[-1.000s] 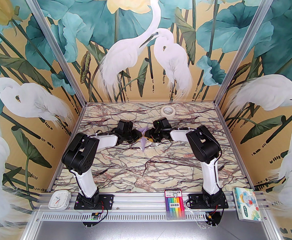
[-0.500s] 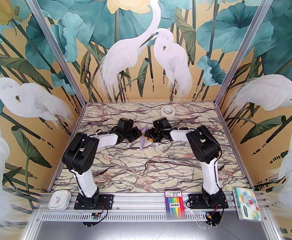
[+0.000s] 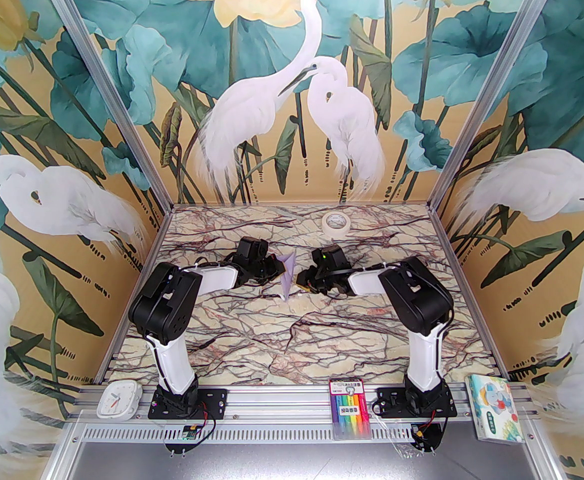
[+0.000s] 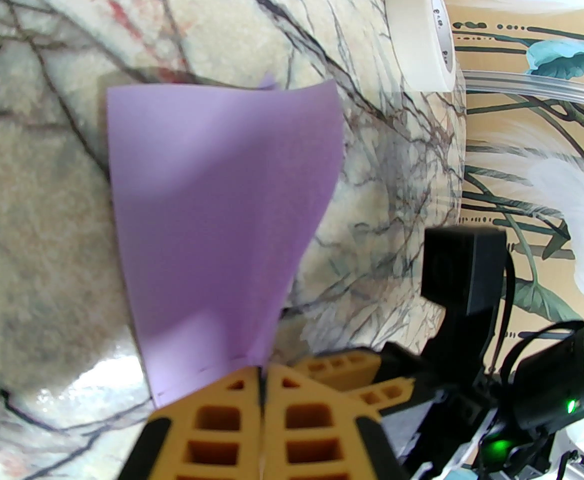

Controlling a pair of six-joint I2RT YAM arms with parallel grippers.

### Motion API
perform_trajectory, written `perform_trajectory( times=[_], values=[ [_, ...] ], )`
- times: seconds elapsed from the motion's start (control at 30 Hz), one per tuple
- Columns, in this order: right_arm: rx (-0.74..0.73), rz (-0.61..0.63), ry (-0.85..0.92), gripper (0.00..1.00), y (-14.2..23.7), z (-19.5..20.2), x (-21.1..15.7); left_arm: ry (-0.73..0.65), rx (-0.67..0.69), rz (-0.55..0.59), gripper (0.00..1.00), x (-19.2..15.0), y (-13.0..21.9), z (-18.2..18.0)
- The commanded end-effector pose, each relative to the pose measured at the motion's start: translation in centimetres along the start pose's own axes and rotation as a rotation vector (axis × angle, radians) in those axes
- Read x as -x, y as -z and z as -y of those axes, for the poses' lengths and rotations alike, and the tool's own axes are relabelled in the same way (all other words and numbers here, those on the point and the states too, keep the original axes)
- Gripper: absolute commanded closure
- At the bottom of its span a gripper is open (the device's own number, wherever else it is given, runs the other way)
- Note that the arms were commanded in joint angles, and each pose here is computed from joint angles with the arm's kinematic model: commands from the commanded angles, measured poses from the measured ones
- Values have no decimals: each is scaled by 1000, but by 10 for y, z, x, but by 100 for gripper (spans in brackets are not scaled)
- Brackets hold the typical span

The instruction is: Fold a paper plane with a square sheet of paper (fold left side to right side)

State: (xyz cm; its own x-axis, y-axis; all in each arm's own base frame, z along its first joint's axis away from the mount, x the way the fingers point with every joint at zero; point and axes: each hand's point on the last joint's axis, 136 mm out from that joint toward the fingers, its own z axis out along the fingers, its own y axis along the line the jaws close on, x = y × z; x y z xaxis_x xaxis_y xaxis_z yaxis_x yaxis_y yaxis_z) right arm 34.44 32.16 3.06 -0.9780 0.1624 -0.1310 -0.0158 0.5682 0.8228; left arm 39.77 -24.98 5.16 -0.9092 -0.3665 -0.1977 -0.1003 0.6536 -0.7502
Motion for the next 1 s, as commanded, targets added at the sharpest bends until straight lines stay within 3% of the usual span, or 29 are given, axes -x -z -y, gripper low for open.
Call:
perform_trajectory(
  times=[0.0, 0.97],
  values=[
    [97, 13, 64, 81, 5, -33, -2, -23, 13, 4, 96, 7, -3, -2],
    [150, -37, 57, 79, -6, -31, -26, -23, 13, -13, 96, 9, -11, -11]
  ],
)
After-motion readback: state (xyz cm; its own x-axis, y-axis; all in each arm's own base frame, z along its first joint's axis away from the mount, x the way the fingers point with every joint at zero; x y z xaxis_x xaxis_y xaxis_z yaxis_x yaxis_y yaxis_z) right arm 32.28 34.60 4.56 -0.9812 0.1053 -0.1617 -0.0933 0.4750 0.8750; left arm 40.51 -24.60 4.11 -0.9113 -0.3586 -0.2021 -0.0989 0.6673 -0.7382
